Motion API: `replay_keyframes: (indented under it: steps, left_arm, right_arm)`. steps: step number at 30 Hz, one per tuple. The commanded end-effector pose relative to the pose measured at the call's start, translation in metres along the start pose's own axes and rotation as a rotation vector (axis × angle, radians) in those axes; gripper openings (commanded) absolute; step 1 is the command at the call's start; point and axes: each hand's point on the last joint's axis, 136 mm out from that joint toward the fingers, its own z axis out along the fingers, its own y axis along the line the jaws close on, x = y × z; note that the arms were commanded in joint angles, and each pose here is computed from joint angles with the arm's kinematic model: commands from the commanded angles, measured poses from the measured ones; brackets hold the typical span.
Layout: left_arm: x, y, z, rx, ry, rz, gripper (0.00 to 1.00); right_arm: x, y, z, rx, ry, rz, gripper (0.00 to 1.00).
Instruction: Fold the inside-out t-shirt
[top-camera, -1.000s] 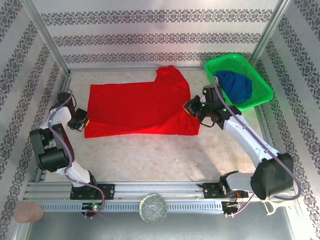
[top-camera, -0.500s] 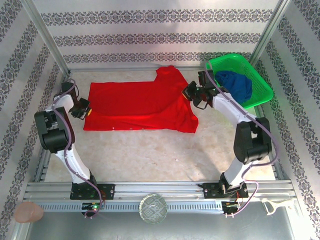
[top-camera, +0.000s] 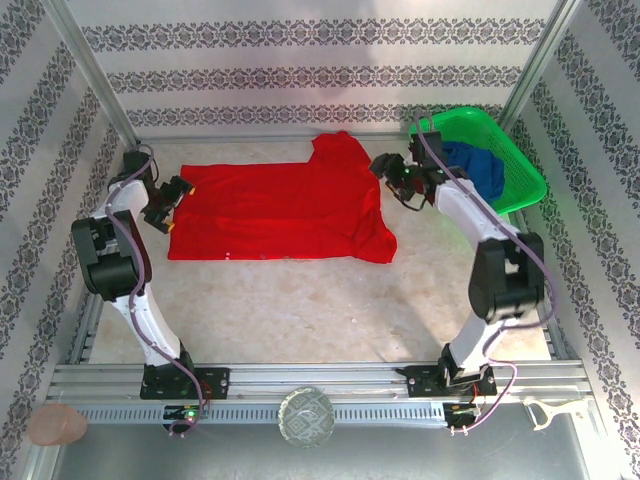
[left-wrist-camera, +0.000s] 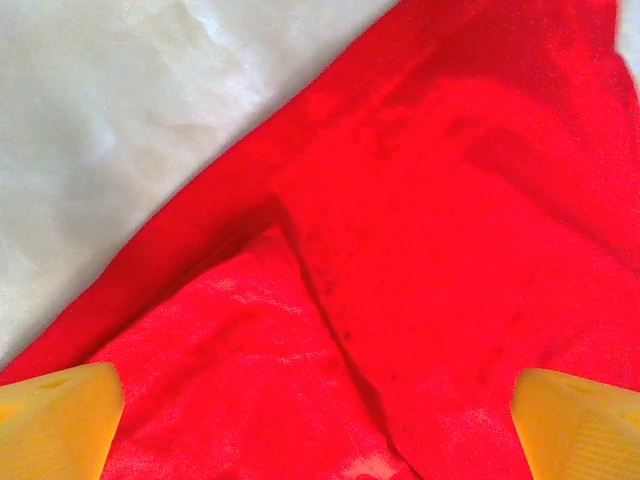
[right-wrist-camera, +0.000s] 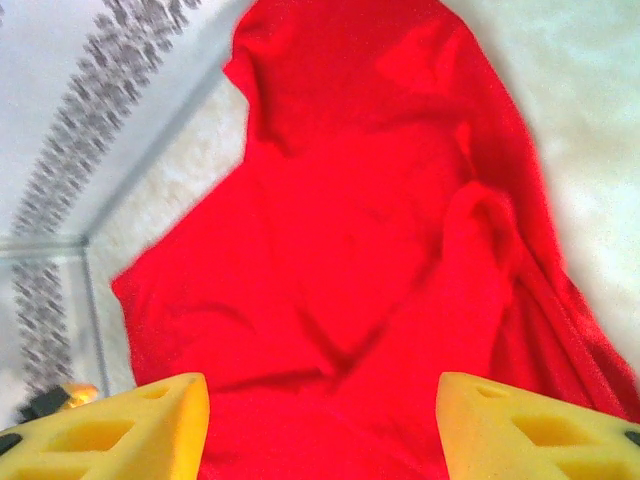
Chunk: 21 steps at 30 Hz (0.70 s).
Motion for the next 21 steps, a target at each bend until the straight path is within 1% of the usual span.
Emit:
replay_keyframes:
  steps: [1,5,7,10,14,18,21]
  left_arm:
    - [0.017,-0.019,-0.037,0.077,-0.002,0.082,1.00]
    - [0.054,-0.022,-0.041,0.125,0.066,0.104,1.00]
    - [0.072,-0.022,-0.036,0.142,0.106,0.113,1.00]
    - [0.092,-0.024,-0.021,0.148,0.166,0.129,1.00]
    - [0.106,-0.027,-0.007,0.137,0.207,0.164,1.00]
    - [0.109,-0.025,0.002,0.116,0.220,0.180,1.00]
    - [0.110,-0.020,0.008,0.099,0.230,0.179,1.00]
  right_arm:
    - [0.040,-0.043,-0.023,0.127,0.059,-0.066,0.61]
    - [0.075,-0.087,-0.027,0.209,0.110,-0.080,0.62]
    - [0.087,-0.099,-0.025,0.230,0.133,-0.089,0.62]
    - [0.098,-0.105,-0.018,0.238,0.169,-0.110,0.60]
    - [0.110,-0.104,-0.005,0.250,0.212,-0.146,0.57]
    - [0.116,-0.109,0.008,0.284,0.235,-0.159,0.55]
    - [0.119,-0.120,0.016,0.334,0.241,-0.161,0.54]
